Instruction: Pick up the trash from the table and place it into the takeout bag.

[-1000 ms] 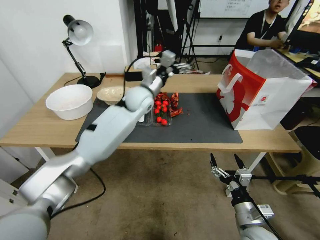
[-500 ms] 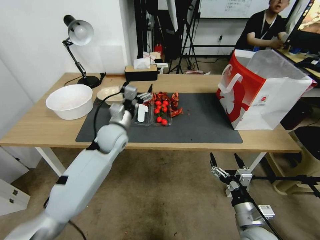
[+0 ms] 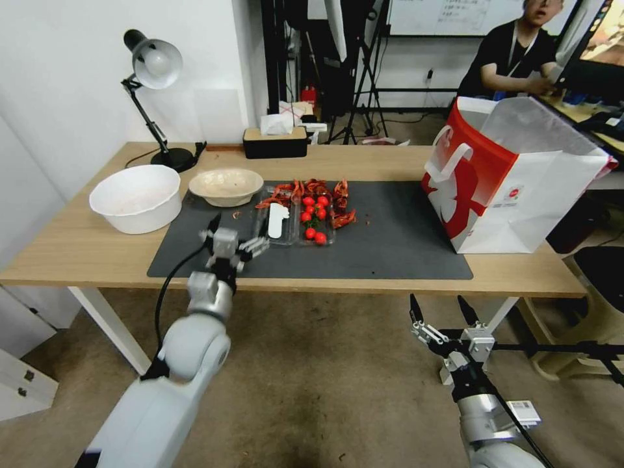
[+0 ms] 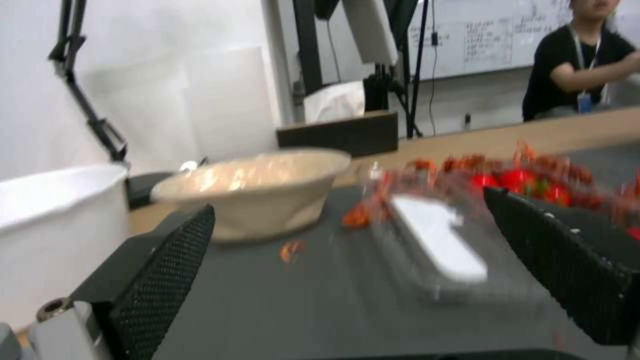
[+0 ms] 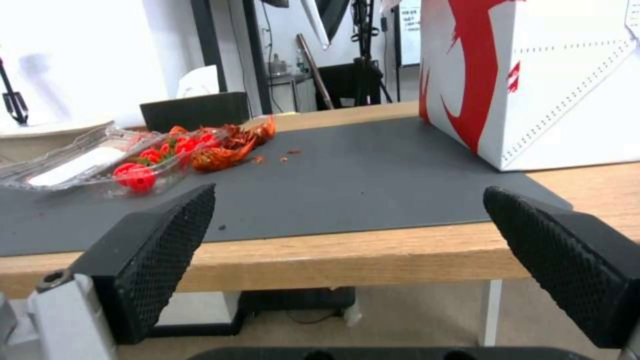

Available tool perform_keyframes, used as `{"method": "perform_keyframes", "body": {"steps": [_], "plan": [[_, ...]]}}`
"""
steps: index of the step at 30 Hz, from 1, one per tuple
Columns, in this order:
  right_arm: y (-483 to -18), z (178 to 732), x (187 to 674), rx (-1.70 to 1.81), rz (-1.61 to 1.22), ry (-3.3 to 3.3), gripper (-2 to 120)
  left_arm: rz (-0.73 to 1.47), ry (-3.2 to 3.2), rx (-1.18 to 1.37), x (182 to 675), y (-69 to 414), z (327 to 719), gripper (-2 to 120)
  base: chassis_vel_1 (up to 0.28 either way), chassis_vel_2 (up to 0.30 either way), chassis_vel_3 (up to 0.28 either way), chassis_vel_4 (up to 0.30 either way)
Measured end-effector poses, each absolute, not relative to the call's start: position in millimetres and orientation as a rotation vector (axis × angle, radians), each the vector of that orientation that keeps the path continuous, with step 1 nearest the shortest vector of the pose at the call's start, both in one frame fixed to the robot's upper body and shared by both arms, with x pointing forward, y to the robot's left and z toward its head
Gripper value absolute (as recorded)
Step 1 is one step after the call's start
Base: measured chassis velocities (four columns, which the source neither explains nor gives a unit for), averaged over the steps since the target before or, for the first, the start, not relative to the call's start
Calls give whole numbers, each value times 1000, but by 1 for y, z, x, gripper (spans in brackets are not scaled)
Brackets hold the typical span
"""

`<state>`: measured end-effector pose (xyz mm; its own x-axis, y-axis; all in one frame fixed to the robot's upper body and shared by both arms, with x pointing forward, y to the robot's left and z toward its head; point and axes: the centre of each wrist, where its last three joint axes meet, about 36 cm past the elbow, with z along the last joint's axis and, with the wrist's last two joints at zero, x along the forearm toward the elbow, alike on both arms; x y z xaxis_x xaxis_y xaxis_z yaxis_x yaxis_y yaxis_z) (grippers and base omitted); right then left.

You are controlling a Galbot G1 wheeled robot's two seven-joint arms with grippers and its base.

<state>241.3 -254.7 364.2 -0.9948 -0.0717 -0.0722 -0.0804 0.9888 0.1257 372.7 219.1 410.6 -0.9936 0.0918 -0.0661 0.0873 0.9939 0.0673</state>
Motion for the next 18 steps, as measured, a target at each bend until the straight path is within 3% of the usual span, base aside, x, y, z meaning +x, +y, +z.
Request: {"method": "perform_keyframes", "body": {"steps": [10,18], "plan": [[-254,368,241,-125,200,3052,100,107,3124,67,305,238,381,100,0,0,0,0],[-253,369,241,-126,199,3048,100,91,3149,104,281,246,369,100,0,0,0,0]]}}
